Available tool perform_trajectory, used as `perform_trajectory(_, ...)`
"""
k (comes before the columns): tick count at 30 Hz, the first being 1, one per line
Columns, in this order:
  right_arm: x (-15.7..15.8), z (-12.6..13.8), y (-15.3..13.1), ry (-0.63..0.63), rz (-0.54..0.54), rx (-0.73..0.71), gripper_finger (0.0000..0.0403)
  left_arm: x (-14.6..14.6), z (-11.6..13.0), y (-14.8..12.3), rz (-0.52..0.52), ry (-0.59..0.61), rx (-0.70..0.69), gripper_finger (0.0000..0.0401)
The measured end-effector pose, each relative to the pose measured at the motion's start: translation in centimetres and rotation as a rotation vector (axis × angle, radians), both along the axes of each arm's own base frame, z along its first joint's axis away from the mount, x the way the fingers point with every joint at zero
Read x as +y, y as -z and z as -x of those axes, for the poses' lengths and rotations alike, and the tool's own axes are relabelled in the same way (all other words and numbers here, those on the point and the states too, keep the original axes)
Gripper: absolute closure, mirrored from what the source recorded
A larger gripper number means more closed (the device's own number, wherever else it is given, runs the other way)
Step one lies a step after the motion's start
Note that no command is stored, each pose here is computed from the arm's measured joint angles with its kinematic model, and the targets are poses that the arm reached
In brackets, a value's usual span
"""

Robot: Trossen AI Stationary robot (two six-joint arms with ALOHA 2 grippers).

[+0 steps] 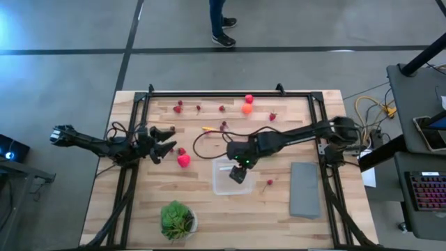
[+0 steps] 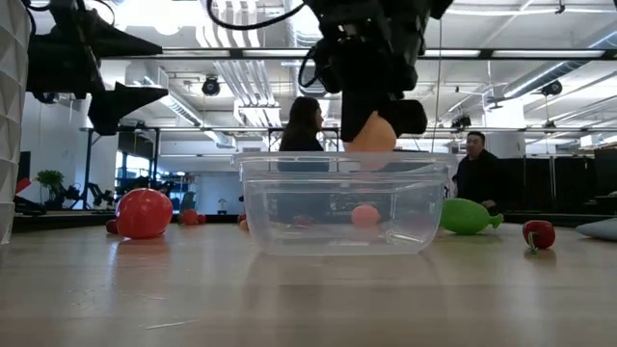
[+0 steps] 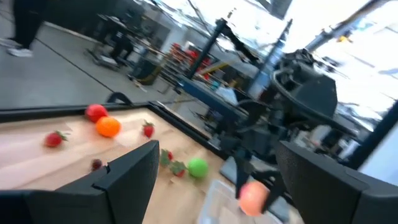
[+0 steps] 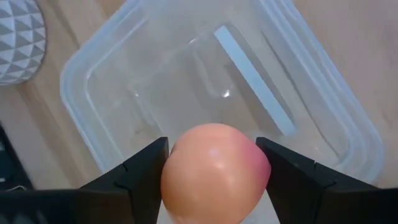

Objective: Pick and placing Produce into tupperware
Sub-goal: Put the pink peach into the transparent bin, then put the red cherry into the transparent bin

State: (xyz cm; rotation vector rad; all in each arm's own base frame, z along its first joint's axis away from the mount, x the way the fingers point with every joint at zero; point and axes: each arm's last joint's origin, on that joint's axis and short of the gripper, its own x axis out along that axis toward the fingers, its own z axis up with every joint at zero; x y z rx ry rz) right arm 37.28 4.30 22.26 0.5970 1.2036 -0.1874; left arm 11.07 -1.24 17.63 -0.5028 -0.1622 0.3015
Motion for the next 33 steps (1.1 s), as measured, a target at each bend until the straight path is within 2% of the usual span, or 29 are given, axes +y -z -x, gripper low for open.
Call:
perform_trajectory(6, 0.3, 0.1, -1.4, -0.005, 0.099, -0.051, 0.0166, -0.1, -0.1, 0.1, -0.007, 0.03, 0.01, 0.0092)
perform_trajectory(14, -0.1, 1.3, -2.7, 0.027, 0.176, -0.032, 0.0096, -0.1, -0.1, 0.1, -0.01, 0.029, 0.016, 0.0092)
perform_trajectory(18, -0.2, 1.9, -3.1, 0.028, 0.197, -0.006, 0.0075, -0.1, -0.1, 0.1, -0.009, 0.029, 0.014, 0.0092)
perform_trajectory(26, -0.6, 5.1, -4.3, -0.012, 0.241, 0.171, 0.0075, -0.1, -0.2, 0.1, -0.009, 0.031, 0.013, 0.0092)
perform_trajectory(28, -0.7, 5.6, -4.9, -0.005, 0.243, 0.16, 0.0076, -0.1, -0.1, 0.0, -0.005, 0.032, 0.003, 0.0092)
perform_trajectory(33, -0.9, 6.8, -7.1, 0.109, 0.25, 0.077, 0.0076, -0.1, 0.0, -0.9, 0.095, 0.058, -0.118, 0.0092)
